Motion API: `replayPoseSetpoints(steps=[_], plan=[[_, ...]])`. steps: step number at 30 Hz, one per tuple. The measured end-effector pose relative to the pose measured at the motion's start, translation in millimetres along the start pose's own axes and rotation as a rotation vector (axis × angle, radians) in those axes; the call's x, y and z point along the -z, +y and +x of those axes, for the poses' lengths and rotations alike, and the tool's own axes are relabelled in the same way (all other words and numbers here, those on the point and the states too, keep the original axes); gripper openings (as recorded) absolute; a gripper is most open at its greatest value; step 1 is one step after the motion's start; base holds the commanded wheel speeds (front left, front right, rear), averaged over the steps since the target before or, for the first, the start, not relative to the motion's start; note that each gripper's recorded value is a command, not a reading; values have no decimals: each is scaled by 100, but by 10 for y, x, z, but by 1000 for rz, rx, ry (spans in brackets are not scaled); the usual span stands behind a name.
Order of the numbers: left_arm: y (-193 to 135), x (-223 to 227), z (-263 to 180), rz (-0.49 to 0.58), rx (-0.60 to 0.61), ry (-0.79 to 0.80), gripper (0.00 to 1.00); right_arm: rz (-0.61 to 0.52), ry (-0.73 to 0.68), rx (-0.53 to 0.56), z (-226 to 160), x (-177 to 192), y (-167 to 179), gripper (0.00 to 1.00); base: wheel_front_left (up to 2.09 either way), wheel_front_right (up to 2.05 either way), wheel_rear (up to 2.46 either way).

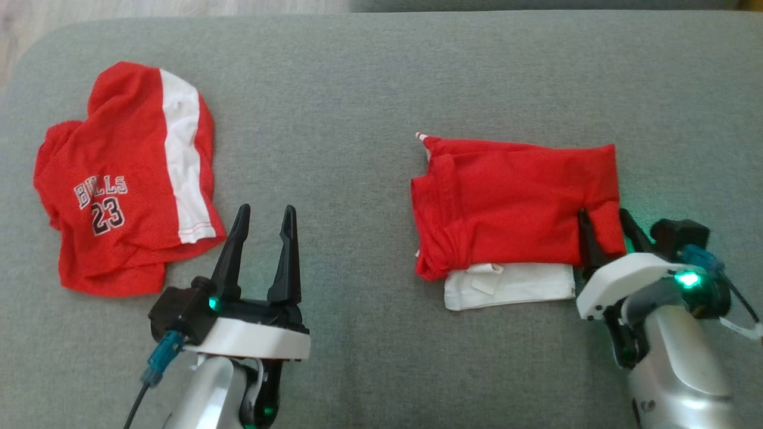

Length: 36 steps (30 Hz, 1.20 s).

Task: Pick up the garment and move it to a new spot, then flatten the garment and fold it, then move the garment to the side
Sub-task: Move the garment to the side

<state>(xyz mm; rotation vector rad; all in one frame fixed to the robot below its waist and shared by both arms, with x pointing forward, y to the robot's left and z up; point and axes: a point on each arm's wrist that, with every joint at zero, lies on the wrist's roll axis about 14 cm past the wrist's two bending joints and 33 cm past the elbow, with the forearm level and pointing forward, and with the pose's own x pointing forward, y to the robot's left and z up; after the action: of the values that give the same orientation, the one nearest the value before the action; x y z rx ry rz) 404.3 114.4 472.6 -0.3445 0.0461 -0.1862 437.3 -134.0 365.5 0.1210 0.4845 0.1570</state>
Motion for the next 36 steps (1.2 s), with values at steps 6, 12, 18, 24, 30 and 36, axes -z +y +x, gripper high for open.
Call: replayPoseSetpoints(steps=[6,12,18,24,30,36], plan=[[-107,20,53,-5,33,4,100,-119,-38,6,-19,-139,-32,0,0,0,0],[-205,26,98,-10,64,3,100,-259,-68,101,-122,-390,-568,0,0,0,0],[-240,33,160,-16,78,1,100,-396,-61,234,-267,-724,-1343,0,0,0,0],[-248,21,217,-18,86,-5,100,-449,-34,343,-404,-924,-1873,0,0,0,0],[-222,64,226,-19,82,6,100,-441,-7,399,-439,-929,-2090,0,0,0,0],[-220,65,256,-11,87,5,100,-443,-14,457,-497,-1015,-2244,0,0,0,0]])
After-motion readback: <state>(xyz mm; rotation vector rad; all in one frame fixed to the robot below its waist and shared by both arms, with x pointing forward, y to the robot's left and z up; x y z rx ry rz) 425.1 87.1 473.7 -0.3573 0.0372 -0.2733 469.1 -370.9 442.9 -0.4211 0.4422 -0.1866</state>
